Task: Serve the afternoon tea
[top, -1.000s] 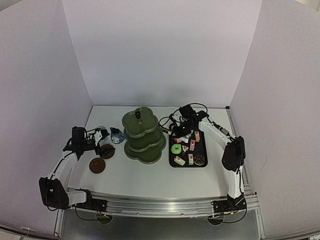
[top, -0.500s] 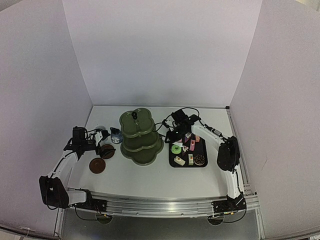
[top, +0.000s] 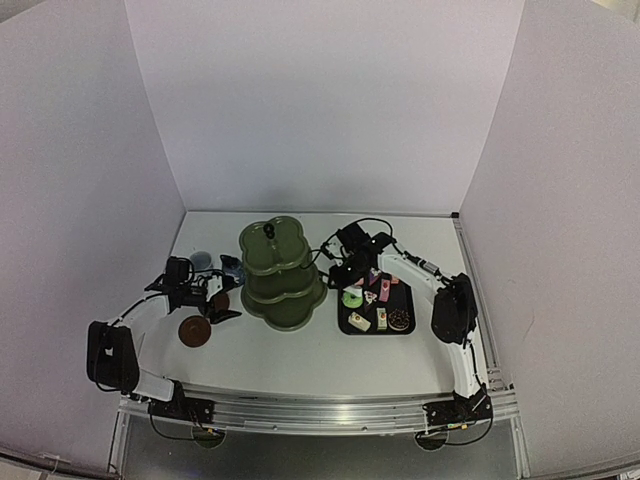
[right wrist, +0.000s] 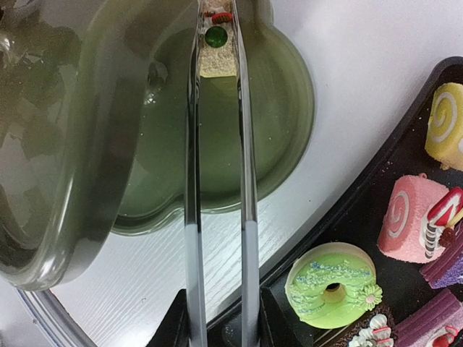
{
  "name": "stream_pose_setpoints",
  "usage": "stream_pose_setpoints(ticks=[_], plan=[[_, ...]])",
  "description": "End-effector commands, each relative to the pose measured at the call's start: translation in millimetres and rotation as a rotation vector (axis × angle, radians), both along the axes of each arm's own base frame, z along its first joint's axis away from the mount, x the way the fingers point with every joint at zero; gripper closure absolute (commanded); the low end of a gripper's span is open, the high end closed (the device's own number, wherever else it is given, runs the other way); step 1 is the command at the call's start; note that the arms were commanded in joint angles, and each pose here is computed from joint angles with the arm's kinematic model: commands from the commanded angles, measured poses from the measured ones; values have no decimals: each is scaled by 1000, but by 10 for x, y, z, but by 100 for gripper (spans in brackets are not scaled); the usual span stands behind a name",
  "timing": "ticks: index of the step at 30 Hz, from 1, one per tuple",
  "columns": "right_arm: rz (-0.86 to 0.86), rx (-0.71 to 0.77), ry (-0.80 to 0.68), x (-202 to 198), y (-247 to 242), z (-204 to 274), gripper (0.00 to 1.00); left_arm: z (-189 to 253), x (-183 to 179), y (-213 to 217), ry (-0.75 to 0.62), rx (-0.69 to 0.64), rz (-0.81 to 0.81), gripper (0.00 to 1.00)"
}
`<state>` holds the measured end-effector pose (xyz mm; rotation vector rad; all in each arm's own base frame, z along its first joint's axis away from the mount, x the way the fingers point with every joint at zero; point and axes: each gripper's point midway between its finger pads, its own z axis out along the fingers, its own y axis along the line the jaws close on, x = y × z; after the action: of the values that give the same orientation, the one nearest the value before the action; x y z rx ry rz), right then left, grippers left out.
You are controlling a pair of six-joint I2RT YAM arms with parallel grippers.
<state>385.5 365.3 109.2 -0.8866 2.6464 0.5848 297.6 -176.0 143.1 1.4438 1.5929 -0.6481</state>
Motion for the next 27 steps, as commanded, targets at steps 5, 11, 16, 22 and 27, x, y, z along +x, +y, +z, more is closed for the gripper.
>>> stream_pose_setpoints(ticks=[5,11,16,22,27], plan=[[13,13,-52,42,99,88,79,74,94,-113,-81,0,-71,7],[13,46,-56,27,132,221,61,53,158,-148,-97,-2,-78,6],[8,66,-58,4,133,317,61,37,203,-169,-104,-1,-83,6],[-32,53,-56,-61,22,384,62,52,254,-204,-131,-1,-98,6],[-74,53,-53,-136,-73,474,62,31,262,-252,-127,-3,-116,6]])
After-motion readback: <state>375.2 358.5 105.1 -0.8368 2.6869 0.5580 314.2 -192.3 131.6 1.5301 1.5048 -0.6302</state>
